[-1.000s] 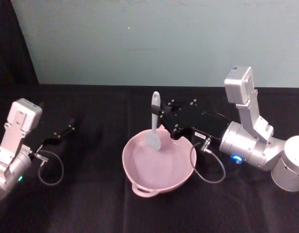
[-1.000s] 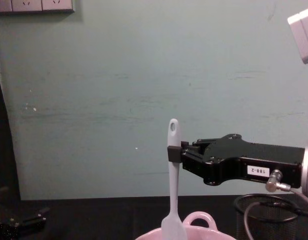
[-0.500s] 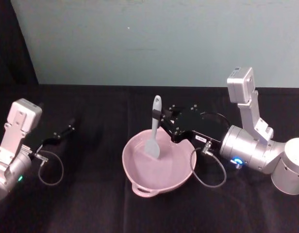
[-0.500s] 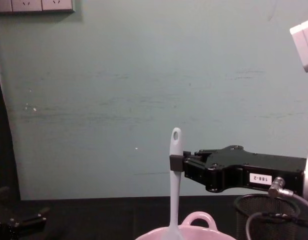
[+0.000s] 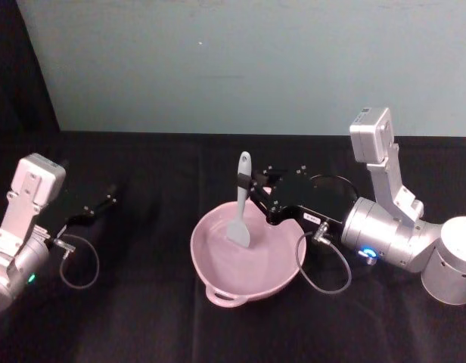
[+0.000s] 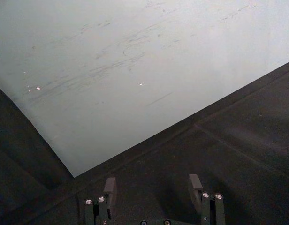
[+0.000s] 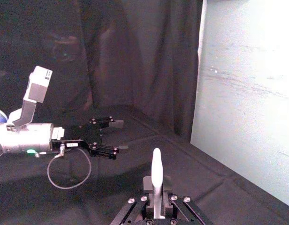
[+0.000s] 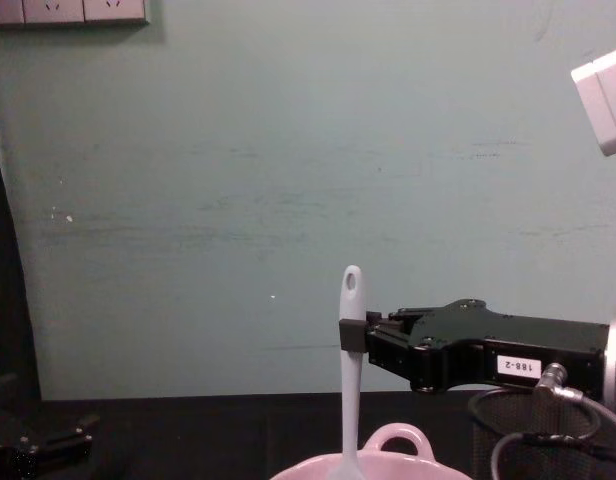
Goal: Use the one hand to pick up the spoon and stir the clear water in the bowl.
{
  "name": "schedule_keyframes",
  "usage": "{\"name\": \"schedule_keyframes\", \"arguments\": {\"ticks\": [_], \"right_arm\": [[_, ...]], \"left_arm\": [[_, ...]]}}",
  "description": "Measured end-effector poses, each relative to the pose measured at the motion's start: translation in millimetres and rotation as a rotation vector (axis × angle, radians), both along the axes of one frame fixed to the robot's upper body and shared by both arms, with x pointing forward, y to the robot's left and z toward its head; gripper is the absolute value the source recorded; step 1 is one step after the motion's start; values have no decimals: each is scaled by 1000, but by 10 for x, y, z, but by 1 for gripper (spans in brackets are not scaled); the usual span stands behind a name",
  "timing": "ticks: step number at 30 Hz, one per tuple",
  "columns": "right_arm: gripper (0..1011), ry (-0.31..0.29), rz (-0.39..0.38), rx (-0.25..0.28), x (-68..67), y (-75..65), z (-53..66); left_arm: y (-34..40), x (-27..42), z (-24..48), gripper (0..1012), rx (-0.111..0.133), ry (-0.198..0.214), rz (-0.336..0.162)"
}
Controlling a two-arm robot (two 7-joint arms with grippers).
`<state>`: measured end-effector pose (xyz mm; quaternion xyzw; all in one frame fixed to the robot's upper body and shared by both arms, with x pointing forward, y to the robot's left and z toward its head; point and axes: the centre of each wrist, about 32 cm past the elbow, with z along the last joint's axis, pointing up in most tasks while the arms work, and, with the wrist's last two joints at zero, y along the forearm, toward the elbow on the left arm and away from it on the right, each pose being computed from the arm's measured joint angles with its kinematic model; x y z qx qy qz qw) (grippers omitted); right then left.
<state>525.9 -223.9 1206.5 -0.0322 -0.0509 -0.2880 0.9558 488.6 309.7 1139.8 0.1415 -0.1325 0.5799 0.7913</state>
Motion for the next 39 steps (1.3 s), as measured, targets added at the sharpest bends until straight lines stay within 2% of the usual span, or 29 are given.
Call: {"name": "schedule_keyframes", "arguments": {"ticks": [22, 30, 34, 39], "right_arm": [[114, -1, 0, 2, 1, 1, 9], [114, -68, 5, -17, -140, -77, 146], [114, -68, 15, -22, -221, -90, 180], [114, -51, 45, -17, -306, -61, 155]], "left_arm": [[0, 0, 0, 1005, 0, 0, 0], [0, 0, 0, 1005, 0, 0, 0], [0, 0, 0, 1005, 0, 0, 0], [0, 0, 0, 1005, 0, 0, 0]]}}
